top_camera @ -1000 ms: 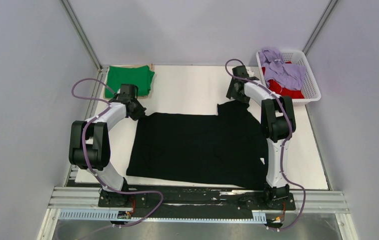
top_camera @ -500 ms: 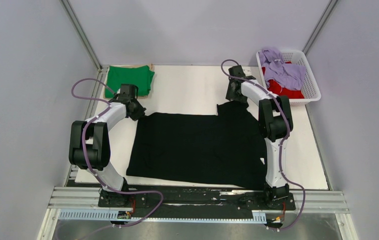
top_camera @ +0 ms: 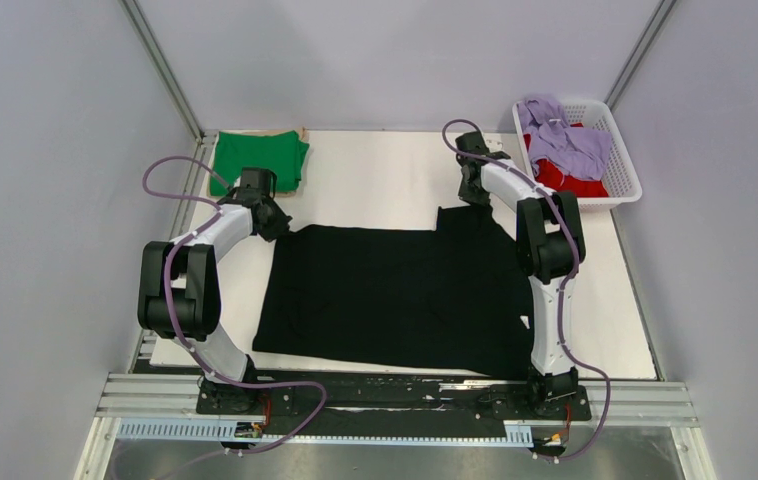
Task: Fold and stack the t-shirts
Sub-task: Grab the side of the flattened tshirt furthest away from the robot with both arms, then fold the other side of the tshirt into a rectangle
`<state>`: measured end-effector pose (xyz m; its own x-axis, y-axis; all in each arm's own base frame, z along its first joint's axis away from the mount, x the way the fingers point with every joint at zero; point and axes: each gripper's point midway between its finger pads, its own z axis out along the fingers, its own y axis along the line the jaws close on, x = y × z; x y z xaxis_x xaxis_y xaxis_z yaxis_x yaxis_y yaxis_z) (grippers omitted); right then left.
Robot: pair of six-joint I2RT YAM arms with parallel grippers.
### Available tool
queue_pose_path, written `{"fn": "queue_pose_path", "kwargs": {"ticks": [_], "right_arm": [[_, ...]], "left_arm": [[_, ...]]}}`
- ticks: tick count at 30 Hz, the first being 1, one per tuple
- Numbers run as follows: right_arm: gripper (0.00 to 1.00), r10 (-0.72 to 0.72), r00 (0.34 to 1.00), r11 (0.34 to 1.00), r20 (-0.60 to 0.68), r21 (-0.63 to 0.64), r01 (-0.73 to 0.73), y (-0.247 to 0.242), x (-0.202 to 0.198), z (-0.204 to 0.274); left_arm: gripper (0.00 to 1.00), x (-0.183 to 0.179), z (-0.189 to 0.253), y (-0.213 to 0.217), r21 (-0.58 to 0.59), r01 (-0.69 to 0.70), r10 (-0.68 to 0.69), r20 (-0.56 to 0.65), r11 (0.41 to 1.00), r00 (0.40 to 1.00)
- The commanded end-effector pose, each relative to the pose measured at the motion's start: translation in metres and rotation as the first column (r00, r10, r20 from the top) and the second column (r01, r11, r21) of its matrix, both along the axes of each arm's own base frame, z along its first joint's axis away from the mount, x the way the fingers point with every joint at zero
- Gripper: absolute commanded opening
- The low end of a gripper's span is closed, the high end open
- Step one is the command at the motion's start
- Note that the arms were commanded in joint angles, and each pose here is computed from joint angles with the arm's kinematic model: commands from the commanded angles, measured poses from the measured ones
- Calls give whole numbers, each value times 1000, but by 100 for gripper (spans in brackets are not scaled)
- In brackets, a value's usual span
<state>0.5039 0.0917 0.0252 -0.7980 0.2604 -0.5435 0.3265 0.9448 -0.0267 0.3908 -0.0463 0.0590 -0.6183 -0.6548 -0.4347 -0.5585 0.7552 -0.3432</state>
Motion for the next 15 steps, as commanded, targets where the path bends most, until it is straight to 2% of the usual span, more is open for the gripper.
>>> {"fn": "queue_pose_path", "kwargs": {"ticks": [1, 8, 15], "right_arm": [[0, -14, 999, 1000, 29, -24, 14, -4, 14, 0], [0, 77, 979, 995, 186, -75, -63, -9, 45, 47], [0, 142, 955, 989, 262, -1, -147, 5, 11, 79]], "left_arm": [[0, 22, 25, 7, 28, -4, 2, 76, 1000, 997], [0, 41, 33, 7, 15, 8, -9, 92, 1000, 996], [0, 28, 42, 3, 7, 48, -48, 116, 999, 992]]}}
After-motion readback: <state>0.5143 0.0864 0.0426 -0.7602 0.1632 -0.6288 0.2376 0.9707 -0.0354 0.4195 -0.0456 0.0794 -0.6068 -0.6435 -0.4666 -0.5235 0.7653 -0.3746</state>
